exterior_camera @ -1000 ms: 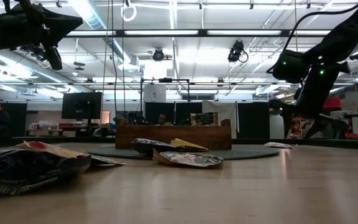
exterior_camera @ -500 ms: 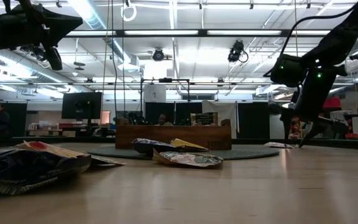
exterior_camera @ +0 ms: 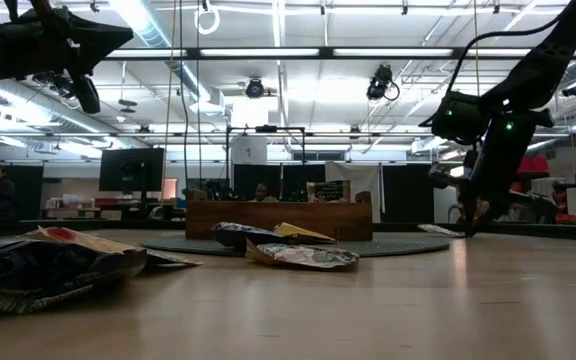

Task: Pick & Place Tea
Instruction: Put the brown tea bag into the right section of the wooden organizer

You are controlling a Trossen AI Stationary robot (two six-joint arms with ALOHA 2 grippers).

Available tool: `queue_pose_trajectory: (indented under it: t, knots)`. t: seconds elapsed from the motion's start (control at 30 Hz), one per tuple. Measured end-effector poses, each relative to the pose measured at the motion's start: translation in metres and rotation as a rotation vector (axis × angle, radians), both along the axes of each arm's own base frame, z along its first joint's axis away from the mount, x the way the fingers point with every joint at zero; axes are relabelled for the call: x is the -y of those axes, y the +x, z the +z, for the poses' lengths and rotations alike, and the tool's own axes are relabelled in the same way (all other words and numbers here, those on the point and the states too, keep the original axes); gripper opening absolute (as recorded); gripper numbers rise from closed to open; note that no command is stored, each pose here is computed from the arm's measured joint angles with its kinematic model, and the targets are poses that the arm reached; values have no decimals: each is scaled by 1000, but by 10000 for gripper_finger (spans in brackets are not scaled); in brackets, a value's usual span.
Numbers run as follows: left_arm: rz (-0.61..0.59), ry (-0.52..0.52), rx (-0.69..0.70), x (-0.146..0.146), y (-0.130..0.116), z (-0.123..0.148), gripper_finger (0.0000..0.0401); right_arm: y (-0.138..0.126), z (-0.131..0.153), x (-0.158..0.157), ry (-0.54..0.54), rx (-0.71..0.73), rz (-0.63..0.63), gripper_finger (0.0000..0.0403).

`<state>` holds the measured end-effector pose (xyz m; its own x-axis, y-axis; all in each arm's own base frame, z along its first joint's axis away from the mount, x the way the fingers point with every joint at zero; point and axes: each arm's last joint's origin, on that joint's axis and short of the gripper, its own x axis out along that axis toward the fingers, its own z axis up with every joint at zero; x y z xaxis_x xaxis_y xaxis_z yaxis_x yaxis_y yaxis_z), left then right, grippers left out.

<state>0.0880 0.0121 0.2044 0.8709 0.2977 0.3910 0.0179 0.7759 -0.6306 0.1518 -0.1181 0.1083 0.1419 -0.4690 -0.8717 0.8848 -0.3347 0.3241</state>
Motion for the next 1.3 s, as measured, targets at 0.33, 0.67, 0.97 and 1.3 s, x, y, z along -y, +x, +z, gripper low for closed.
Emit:
queue_pose_trajectory:
  t: [0.33, 0.67, 0.97, 1.3]
  knots:
    - [0, 1, 0, 0, 0, 0, 18, 3, 5, -3, 4, 28, 106, 2]
    - [1, 2, -1, 0, 0, 0, 18, 2, 22, -24, 19, 62, 204, 1]
    - [-3, -5, 7, 0, 0, 0, 18, 12, 39, -43, -47, 121, 310, 0]
    - [-72, -142, 48, 0, 0, 0, 18, 34, 76, -56, -100, 80, 492, 0]
